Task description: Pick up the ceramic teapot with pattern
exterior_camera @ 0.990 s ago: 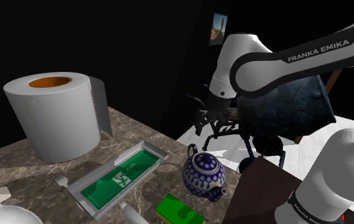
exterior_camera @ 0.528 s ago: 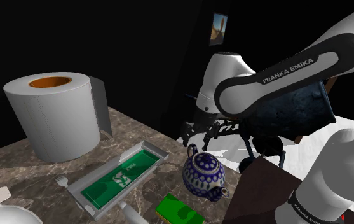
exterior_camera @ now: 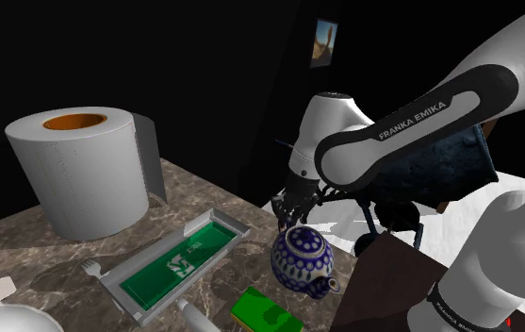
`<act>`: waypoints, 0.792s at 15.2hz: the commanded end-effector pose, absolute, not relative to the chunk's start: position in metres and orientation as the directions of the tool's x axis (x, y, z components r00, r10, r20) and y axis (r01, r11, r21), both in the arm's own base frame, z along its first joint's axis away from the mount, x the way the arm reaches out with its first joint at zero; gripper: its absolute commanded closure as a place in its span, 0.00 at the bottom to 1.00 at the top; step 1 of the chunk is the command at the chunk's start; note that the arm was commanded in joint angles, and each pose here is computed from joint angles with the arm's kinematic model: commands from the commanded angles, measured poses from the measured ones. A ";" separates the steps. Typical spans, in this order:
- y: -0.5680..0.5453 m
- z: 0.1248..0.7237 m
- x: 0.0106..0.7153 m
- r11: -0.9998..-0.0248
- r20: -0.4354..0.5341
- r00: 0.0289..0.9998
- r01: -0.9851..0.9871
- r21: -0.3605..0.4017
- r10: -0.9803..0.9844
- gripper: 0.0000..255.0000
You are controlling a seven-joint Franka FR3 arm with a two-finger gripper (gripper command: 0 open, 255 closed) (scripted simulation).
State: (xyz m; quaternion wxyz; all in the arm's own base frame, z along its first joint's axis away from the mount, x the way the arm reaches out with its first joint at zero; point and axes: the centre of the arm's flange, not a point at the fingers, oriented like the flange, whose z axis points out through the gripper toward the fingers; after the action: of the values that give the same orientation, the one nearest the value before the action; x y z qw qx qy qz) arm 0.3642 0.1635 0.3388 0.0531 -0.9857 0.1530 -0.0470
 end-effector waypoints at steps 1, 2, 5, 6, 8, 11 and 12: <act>0.163 0.338 0.364 -0.948 0.077 0.949 -0.297 -0.119 -0.307 1.00; 0.163 0.338 0.364 -0.948 0.077 0.949 -0.297 -0.119 -0.307 1.00; 0.163 0.338 0.364 -0.948 0.077 0.949 -0.297 -0.119 -0.307 1.00; 0.163 0.338 0.364 -0.948 0.077 0.949 -0.297 -0.119 -0.307 1.00; 0.163 0.338 0.364 -0.948 0.077 0.949 -0.297 -0.119 -0.307 1.00; 0.163 0.354 0.364 -0.948 0.077 0.949 -0.297 -0.119 -0.307 1.00; 0.163 0.359 0.364 -0.948 0.077 0.949 -0.297 -0.119 -0.307 1.00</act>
State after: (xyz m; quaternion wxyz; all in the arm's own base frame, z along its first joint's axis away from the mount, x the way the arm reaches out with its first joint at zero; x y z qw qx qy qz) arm 0.3648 0.1630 0.3551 0.0529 -0.9857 0.1529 -0.0467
